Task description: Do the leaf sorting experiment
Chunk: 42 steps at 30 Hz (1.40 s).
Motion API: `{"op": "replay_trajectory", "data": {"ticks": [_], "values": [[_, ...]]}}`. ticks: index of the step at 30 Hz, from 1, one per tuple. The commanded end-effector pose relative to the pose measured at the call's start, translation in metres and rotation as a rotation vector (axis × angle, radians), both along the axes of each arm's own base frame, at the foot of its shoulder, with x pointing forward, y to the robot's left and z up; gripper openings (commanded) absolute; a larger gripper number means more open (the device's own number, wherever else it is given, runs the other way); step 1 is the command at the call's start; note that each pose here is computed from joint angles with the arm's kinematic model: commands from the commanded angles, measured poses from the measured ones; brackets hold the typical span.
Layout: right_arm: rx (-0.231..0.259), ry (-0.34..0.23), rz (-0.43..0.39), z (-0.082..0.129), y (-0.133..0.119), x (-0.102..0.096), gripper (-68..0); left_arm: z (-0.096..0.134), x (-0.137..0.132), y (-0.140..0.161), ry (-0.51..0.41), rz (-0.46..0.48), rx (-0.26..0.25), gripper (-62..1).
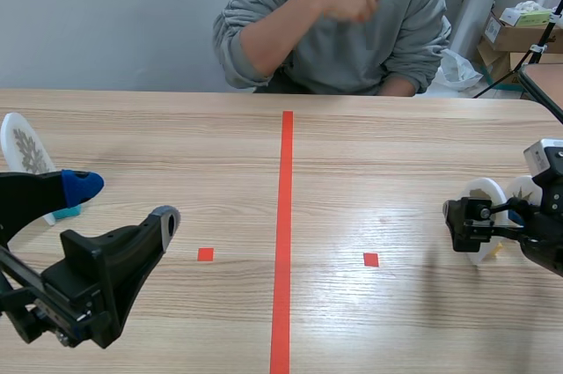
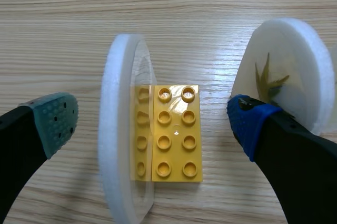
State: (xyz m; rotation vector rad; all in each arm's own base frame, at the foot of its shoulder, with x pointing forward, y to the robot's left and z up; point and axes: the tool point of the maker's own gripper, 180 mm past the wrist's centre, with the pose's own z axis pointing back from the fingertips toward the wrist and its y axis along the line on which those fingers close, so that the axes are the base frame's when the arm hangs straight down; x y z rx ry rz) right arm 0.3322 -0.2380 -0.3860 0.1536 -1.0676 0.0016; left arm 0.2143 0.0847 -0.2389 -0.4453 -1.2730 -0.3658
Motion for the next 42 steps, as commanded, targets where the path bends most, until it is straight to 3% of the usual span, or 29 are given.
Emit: {"op": "replay_trajectory", "data": {"ticks": [1, 5, 11, 15, 21, 24, 30, 35, 42], "values": [[0.003, -0.064, 0.003, 0.019, -0.003, 0.011, -8.2, 0.009, 0.000, -0.003, -0.026, -0.001, -0.021, -4.3], [0.008, -0.082, 0.014, 0.023, -0.001, 0.012, -8.2, 0.009, 0.000, -0.003, -0.026, -0.001, -0.021, -4.3], [0.025, -0.139, 0.103, 0.045, 0.018, 0.019, -8.2, 0.009, 0.000, -0.003, -0.026, -0.001, -0.021, -4.3], [0.008, -0.167, 0.126, 0.060, 0.021, 0.024, -8.2, 0.009, 0.000, -0.003, -0.026, -0.001, -0.021, -4.3], [-0.017, -0.206, 0.188, 0.083, 0.022, 0.015, -8.2, 0.009, 0.000, -0.003, -0.026, -0.001, -0.020, -4.3], [-0.044, -0.228, 0.258, 0.097, 0.026, 0.006, -8.2, 0.009, 0.000, -0.003, -0.026, -0.001, -0.020, -4.3], [-0.105, -0.230, 0.482, 0.115, 0.054, -0.026, -8.6, 0.009, 0.000, -0.003, -0.026, -0.001, -0.020, -4.3], [-0.135, -0.214, 0.565, 0.119, 0.072, -0.053, -8.6, 0.009, 0.000, -0.003, -0.026, -0.001, -0.020, -4.3], [-0.115, -0.176, 0.639, 0.119, 0.096, -0.089, -8.6, 0.009, 0.000, -0.003, -0.026, -0.001, -0.020, -4.3]]}}
